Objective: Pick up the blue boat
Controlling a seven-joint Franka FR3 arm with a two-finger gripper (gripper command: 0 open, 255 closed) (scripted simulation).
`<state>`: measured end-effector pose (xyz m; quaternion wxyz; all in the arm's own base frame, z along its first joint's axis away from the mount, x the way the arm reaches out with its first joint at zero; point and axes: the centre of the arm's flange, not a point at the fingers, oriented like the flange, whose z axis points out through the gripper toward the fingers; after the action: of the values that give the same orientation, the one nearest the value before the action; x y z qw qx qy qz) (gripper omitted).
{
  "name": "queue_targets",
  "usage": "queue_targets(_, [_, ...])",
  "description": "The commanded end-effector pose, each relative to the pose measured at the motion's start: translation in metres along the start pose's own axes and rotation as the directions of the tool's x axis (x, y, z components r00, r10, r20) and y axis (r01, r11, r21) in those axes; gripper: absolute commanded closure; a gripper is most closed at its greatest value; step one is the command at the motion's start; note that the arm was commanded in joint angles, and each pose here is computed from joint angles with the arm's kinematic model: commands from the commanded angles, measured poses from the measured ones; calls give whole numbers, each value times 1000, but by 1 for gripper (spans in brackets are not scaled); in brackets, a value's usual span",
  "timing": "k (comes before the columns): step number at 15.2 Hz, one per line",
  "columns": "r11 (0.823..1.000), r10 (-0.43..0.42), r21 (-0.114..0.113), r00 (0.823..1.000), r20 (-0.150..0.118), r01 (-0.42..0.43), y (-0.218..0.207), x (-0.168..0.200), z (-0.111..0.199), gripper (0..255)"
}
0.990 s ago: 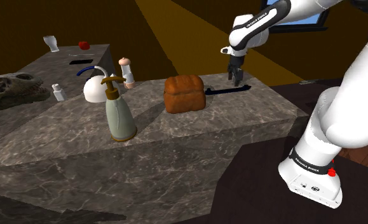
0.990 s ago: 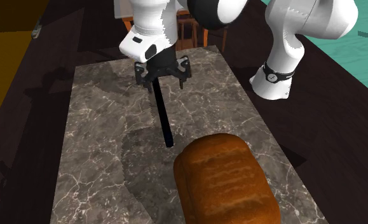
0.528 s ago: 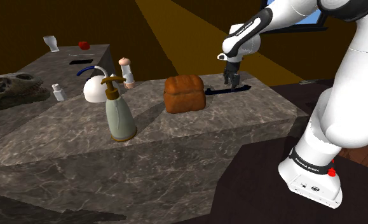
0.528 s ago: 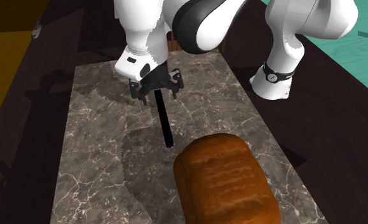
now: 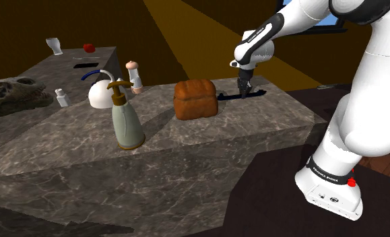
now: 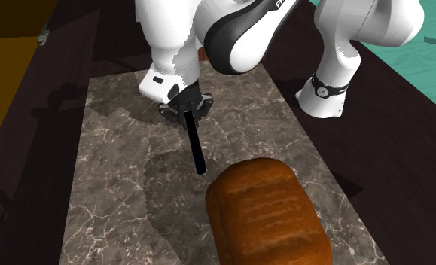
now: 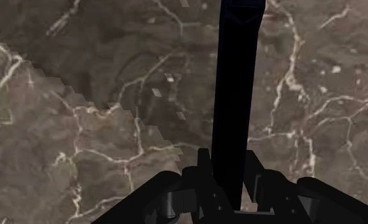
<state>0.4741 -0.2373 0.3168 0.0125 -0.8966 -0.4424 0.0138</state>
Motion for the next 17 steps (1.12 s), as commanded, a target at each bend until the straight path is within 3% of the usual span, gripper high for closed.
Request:
queue_targets(1, [1000, 0, 0, 1000, 0, 0, 0, 0, 0, 255])
queue_targets(6, [1000, 0, 0, 1000, 0, 0, 0, -1, 1, 255])
queue_targets(17, [1000, 0, 0, 1000, 0, 0, -2, -2, -57, 255])
